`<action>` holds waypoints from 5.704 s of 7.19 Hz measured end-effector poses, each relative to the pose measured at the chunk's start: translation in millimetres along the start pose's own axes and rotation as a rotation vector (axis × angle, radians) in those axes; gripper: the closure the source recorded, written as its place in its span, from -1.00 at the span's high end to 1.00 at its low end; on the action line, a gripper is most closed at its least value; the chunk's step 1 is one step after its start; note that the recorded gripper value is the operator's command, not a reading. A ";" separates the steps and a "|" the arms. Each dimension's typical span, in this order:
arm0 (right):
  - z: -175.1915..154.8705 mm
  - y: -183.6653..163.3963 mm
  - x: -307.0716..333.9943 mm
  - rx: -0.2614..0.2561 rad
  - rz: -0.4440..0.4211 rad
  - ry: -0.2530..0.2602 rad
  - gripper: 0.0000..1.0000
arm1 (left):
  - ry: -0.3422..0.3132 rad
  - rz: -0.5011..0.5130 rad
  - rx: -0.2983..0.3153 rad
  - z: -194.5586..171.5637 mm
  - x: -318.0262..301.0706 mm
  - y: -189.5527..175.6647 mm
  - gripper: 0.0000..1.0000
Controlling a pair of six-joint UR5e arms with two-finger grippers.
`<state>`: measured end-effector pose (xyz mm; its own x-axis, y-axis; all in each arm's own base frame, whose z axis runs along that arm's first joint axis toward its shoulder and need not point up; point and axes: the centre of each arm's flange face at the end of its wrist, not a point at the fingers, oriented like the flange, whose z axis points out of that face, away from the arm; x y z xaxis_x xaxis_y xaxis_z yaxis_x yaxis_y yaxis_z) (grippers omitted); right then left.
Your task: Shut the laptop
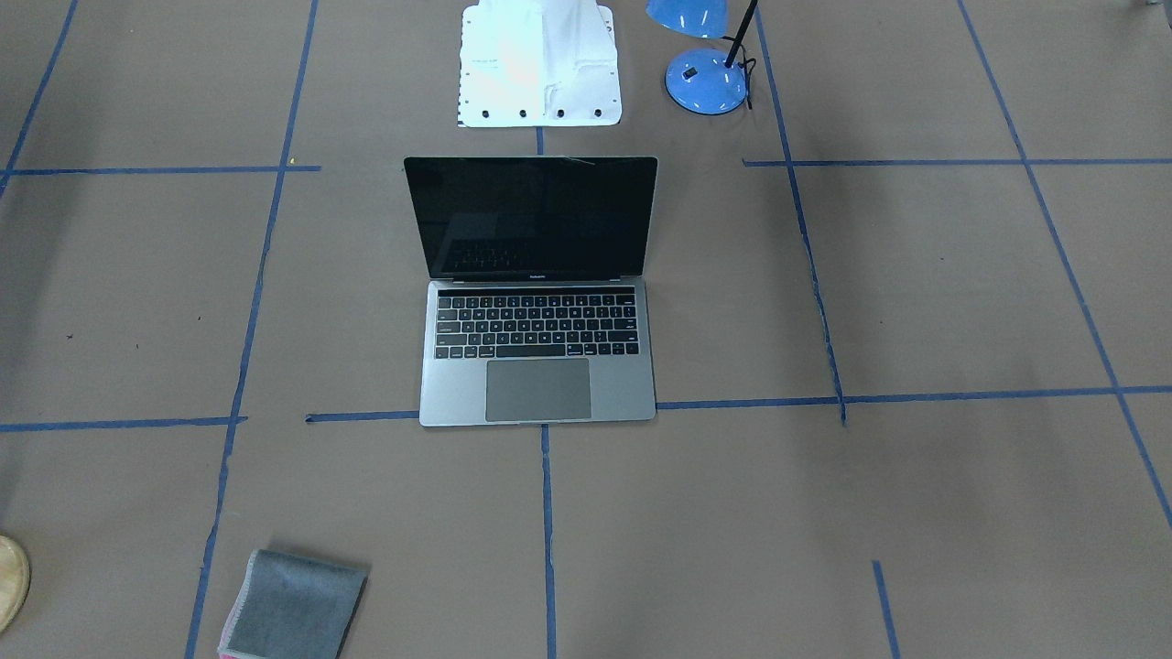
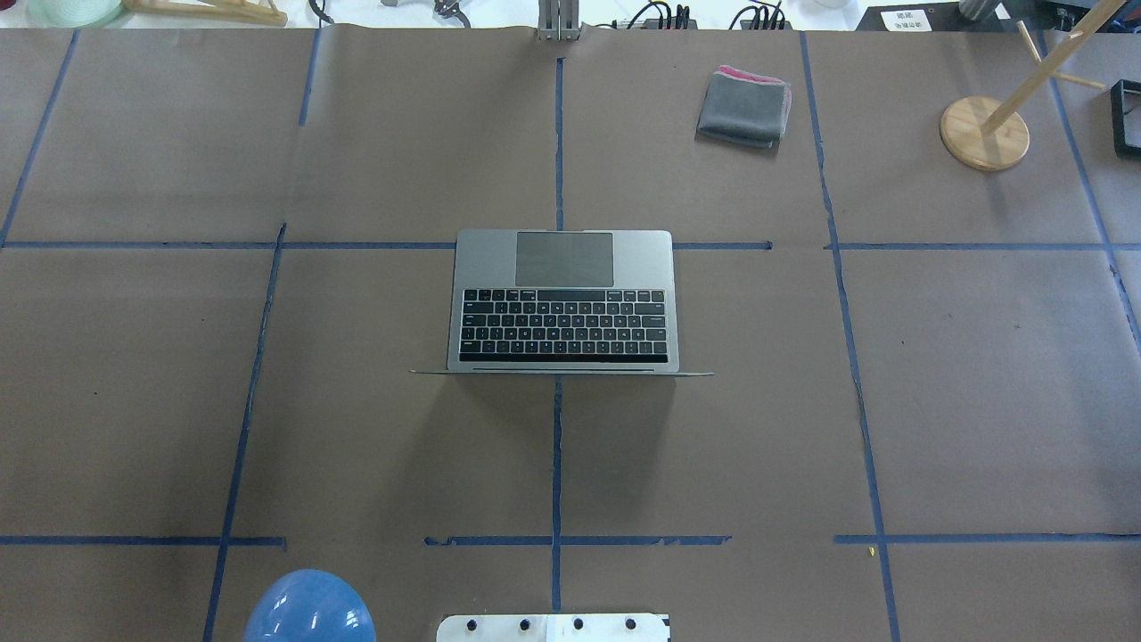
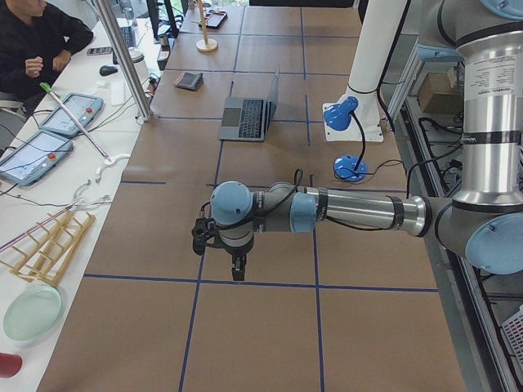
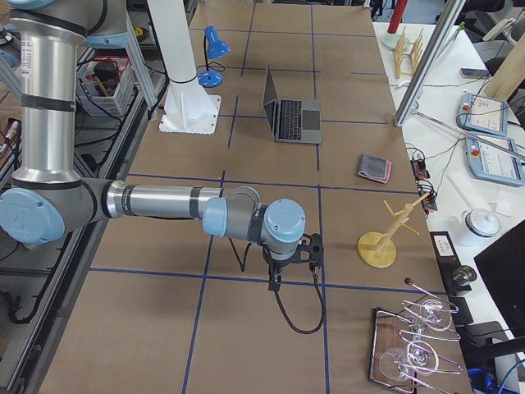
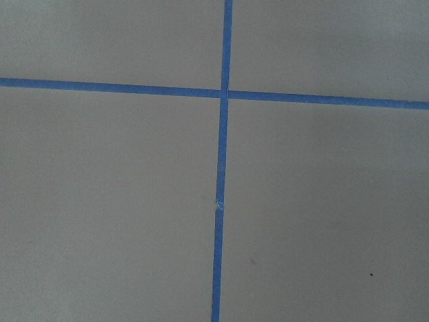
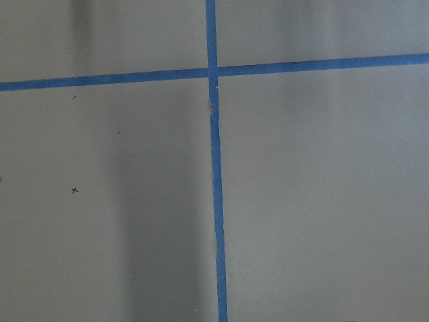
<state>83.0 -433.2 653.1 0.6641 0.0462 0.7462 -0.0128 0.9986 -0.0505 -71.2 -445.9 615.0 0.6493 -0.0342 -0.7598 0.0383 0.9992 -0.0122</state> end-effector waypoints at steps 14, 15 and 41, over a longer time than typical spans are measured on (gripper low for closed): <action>-46.2 -12.9 -148.3 0.093 -0.073 -0.099 0.60 | 0.110 0.068 -0.017 54.0 285.2 8.3 0.90; -44.4 -13.7 -166.4 0.123 -0.070 -0.106 0.38 | 0.121 0.090 0.014 72.9 315.5 18.4 0.74; 128.9 164.5 -618.2 0.371 -0.255 -0.388 -1.00 | 0.317 0.227 -0.036 115.2 648.0 169.6 -1.00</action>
<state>-426.1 -294.4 269.1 0.3594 -0.2607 0.8960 -0.1955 0.9178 0.3455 443.5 -301.0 195.5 0.3714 0.1906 -0.9087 -0.1100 0.9808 0.1608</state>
